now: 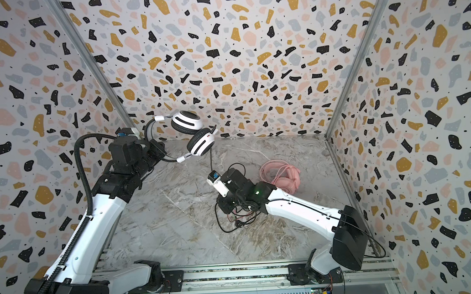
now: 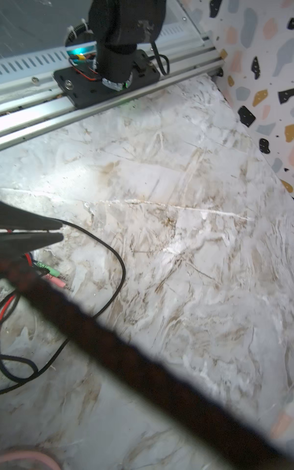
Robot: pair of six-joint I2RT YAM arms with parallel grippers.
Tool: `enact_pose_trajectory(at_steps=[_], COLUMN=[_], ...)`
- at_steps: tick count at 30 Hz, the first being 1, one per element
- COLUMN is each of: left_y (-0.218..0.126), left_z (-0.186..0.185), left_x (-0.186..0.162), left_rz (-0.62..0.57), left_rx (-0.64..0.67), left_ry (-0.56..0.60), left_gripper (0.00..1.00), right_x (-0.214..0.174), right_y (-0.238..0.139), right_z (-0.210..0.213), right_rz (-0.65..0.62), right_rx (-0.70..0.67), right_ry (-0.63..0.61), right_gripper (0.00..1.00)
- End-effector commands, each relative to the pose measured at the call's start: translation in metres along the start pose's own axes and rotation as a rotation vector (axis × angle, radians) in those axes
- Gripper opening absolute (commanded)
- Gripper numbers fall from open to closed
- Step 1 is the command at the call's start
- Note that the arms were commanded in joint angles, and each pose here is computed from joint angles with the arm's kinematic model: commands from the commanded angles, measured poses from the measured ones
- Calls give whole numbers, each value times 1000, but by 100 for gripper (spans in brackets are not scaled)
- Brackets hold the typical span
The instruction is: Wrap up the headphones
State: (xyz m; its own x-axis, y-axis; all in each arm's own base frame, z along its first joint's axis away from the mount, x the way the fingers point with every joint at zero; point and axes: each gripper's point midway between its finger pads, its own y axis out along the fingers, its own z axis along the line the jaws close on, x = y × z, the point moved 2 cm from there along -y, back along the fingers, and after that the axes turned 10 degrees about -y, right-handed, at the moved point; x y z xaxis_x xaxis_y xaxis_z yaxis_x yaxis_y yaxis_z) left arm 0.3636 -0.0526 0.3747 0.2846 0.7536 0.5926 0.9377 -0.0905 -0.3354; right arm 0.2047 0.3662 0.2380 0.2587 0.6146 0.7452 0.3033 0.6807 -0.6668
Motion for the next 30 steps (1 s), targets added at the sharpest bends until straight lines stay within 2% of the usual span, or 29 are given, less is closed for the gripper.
enact_pose_trajectory(at_steps=[1,3,6,11,15,22,26,30], left_y=[-14,-10,-1,14,13,2,2,5], left_z=[-15,-16,-23,-20,-8,4,7,9], left_x=[28,17,-8,-46,-64,-77,-100,-116], left_rz=[-164,-167,-156,-79,-31,28,138,204], left_rx=[-21,8,60,128,150,141,87,50], left_ry=[1,40,159,344,449,616,700,706], left_gripper=[0,0,0,0,0,0,0,0], right_x=[26,38,57,88,107,117,114,115], right_y=[-26,-31,-40,-68,-99,-142,-154,-153], right_z=[17,27,33,15,-13,-67,-92,-100], right_rz=[7,20,33,8,-47,-125,-126,-131], right_rx=[-25,-24,-42,-156,-236,-360,-421,-402], right_ry=[-100,-144,-203,-263,-234,-153,-134,-132], right_gripper=[1,1,1,1,1,1,2,2])
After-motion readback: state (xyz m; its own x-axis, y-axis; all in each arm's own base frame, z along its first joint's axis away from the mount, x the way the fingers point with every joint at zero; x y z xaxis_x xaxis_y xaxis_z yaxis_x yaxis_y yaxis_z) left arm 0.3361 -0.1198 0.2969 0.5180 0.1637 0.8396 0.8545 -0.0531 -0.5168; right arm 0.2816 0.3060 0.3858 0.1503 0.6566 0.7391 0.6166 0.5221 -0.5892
